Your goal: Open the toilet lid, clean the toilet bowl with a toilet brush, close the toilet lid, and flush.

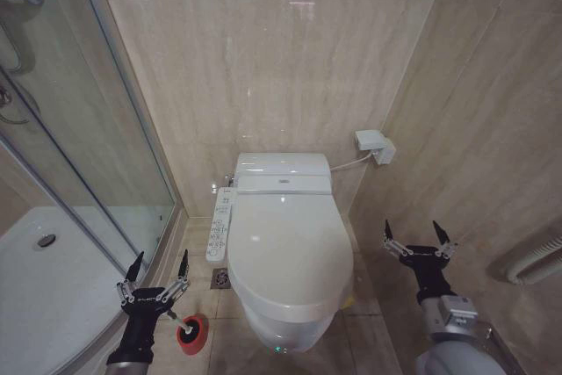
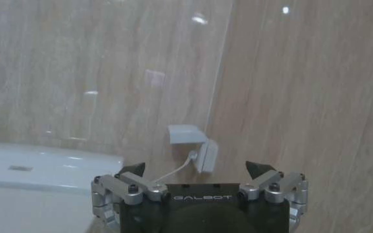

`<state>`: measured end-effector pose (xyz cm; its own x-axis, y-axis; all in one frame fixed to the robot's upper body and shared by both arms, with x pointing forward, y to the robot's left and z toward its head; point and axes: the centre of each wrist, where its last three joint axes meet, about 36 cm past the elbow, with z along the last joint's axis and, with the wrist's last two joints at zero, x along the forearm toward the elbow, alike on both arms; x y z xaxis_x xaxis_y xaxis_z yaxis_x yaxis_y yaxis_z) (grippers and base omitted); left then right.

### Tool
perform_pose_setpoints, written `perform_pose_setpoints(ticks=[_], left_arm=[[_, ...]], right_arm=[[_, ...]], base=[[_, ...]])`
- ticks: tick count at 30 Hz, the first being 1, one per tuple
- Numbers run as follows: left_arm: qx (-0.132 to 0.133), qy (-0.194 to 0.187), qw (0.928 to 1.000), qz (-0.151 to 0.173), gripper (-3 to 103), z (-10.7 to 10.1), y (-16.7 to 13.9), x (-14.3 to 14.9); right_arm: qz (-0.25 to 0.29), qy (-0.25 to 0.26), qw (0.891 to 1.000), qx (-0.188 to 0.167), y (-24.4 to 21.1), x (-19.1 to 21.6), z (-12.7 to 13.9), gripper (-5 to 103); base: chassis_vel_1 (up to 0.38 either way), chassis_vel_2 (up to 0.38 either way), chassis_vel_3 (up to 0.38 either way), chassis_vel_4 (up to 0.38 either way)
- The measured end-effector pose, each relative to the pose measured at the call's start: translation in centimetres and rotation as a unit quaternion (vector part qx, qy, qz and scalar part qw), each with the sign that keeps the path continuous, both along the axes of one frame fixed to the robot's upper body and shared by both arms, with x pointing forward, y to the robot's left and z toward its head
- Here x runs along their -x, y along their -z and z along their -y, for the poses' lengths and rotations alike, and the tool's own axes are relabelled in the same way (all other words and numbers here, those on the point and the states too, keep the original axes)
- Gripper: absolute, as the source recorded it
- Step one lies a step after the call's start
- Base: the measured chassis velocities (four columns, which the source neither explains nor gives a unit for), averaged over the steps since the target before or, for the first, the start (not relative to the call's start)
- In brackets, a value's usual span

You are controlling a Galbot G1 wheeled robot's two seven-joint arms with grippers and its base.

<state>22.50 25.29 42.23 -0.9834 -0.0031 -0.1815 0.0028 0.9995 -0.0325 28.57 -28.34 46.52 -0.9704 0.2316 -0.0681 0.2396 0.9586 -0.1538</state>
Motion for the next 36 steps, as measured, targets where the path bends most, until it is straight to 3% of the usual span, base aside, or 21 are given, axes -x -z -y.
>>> perform_pose_setpoints(ticks=[9,17,36], left_arm=[[0.000,0.000,1.0000,0.000,97,0.0,0.0,0.0],[0.000,0.000,1.0000,0.000,97,0.0,0.0,0.0],[0.000,0.000,1.0000,0.000,97,0.0,0.0,0.0]], right_arm=[[-0.016,-0.010,0.999,-0.031,-1.1,-1.0,0.5,100],[0.008,-0.043,0.998,-0.050,-3.7,0.3,-0.4,100],[0.026,-0.036,0.998,-0.053,-3.8,0.9,-1.2,100]], base=[[0.000,0.000,0.000,0.000],[0.000,0.000,0.000,0.000],[0.000,0.000,0.000,0.000]])
